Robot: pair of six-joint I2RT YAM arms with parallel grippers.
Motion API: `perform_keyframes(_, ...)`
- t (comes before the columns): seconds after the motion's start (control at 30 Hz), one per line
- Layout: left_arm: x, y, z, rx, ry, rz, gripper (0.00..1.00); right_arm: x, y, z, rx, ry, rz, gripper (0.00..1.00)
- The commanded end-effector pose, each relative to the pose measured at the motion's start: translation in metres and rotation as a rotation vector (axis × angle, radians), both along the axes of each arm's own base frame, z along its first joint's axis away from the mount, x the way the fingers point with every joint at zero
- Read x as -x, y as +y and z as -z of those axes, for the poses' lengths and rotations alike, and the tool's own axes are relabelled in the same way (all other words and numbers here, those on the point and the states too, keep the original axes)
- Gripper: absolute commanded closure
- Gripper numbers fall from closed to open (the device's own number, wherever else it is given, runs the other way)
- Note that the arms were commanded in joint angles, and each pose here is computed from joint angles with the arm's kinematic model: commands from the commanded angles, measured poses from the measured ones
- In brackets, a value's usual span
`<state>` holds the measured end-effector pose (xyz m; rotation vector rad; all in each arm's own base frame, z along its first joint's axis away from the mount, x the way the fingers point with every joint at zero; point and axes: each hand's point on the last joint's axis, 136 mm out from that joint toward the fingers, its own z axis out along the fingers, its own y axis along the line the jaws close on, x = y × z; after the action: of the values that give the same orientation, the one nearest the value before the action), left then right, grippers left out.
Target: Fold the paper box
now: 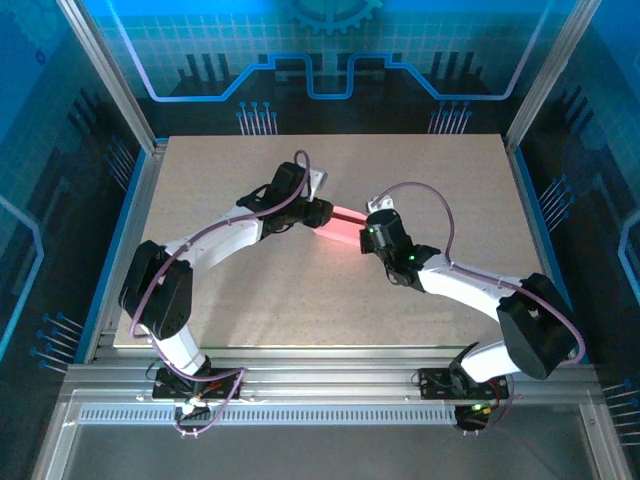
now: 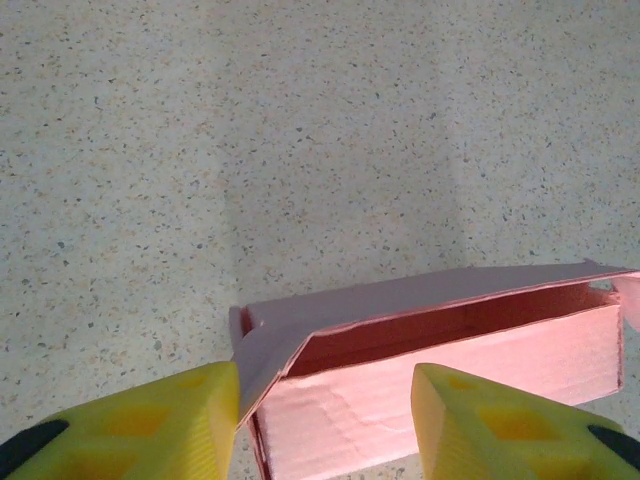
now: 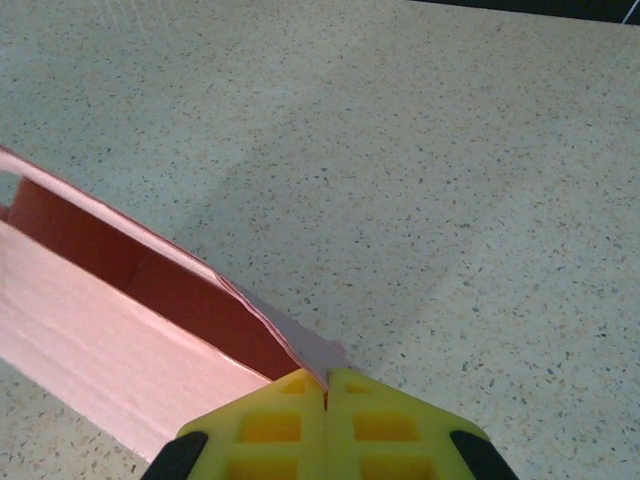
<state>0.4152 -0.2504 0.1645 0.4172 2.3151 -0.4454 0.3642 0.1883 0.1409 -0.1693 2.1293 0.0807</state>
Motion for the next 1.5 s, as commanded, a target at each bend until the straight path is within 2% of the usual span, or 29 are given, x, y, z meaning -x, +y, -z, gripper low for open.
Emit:
perform_keyframes(0.0, -0.004, 0.001, -0.02, 0.022, -0.015, -0.011, 0.5, -0.001, 0.001, 0.005, -0.007, 0.04, 0.022, 0.98)
perform_keyframes(0.13, -0.007, 0.004, -0.026, 0.025, -0.02, -0.022, 0.48, -0.005, -0.001, 0.002, 0.0, 0.038, 0.021, 0.98)
perform_keyframes(0.23, -0.009, 0.012, -0.029, 0.04, -0.016, -0.044, 0.43, -0.008, -0.002, 0.002, 0.002, 0.041, 0.017, 0.98)
perform_keyframes(0.43, -0.008, 0.033, -0.028, 0.078, -0.033, -0.097, 0.17, -0.013, -0.002, 0.002, 0.001, 0.043, 0.002, 0.98)
perform_keyframes(0.53, -0.003, 0.041, -0.016, 0.13, -0.003, -0.093, 0.15, -0.015, -0.001, 0.001, 0.004, 0.042, -0.015, 0.98)
perform_keyframes(0.7, 0.006, 0.041, 0.007, 0.224, 0.033, -0.053, 0.17, -0.018, 0.004, 0.002, 0.016, 0.043, -0.07, 0.98)
perform_keyframes(0.83, 0.018, 0.042, 0.034, 0.218, 0.071, -0.036, 0.27, -0.026, 0.009, -0.007, 0.017, 0.04, -0.11, 0.98)
perform_keyframes(0.9, 0.028, 0.041, 0.043, 0.243, 0.08, -0.019, 0.28, -0.028, 0.009, -0.008, 0.023, 0.044, -0.12, 0.98)
perform_keyframes(1.07, 0.051, 0.039, 0.046, 0.335, 0.023, 0.016, 0.29, -0.032, 0.011, -0.009, 0.033, 0.052, -0.148, 0.97)
perform_keyframes(1.3, 0.06, 0.043, 0.073, 0.308, 0.087, 0.007, 0.29, -0.036, 0.016, -0.006, 0.035, 0.07, -0.166, 0.97)
perform_keyframes(1.4, 0.055, 0.04, 0.086, 0.286, 0.124, 0.013, 0.32, -0.036, 0.017, -0.005, 0.034, 0.072, -0.17, 0.97)
perform_keyframes(1.47, 0.053, 0.037, 0.095, 0.281, 0.152, 0.02, 0.39, -0.036, 0.019, -0.004, 0.036, 0.076, -0.18, 0.97)
